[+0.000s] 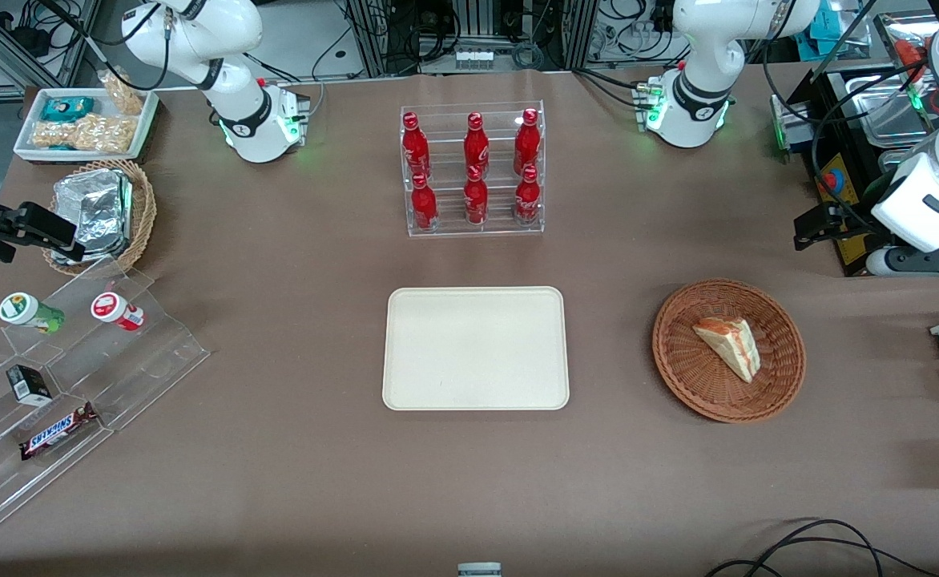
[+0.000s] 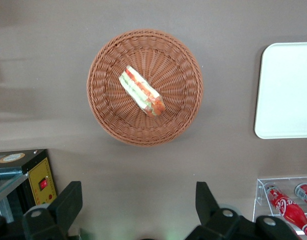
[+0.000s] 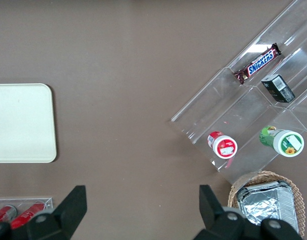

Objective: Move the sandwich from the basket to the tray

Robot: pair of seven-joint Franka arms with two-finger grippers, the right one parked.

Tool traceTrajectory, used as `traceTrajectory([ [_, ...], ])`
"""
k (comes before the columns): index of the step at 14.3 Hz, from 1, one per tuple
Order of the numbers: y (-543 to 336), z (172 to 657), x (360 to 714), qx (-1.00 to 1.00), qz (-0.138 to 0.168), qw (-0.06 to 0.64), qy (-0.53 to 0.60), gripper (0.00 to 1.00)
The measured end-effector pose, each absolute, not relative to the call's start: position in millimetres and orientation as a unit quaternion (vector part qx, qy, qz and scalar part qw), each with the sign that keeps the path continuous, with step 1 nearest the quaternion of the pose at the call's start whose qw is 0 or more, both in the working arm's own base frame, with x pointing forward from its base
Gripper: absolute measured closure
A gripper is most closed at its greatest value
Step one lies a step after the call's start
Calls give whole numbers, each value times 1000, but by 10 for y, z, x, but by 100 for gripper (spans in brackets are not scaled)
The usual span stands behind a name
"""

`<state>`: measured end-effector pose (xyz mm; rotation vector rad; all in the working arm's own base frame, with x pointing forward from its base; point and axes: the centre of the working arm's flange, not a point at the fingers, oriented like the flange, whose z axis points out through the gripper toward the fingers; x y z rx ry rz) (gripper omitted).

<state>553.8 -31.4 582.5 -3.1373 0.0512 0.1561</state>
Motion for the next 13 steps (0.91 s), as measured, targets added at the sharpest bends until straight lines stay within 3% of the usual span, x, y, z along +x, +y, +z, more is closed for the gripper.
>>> traceTrajectory([
  [6, -300, 5323, 5712, -996, 85, 3, 15, 0],
  [10, -296, 4483, 5940, -997, 79, 4, -2, 0],
  [13, -296, 3856, 5877, -996, 65, 6, -62, 0],
])
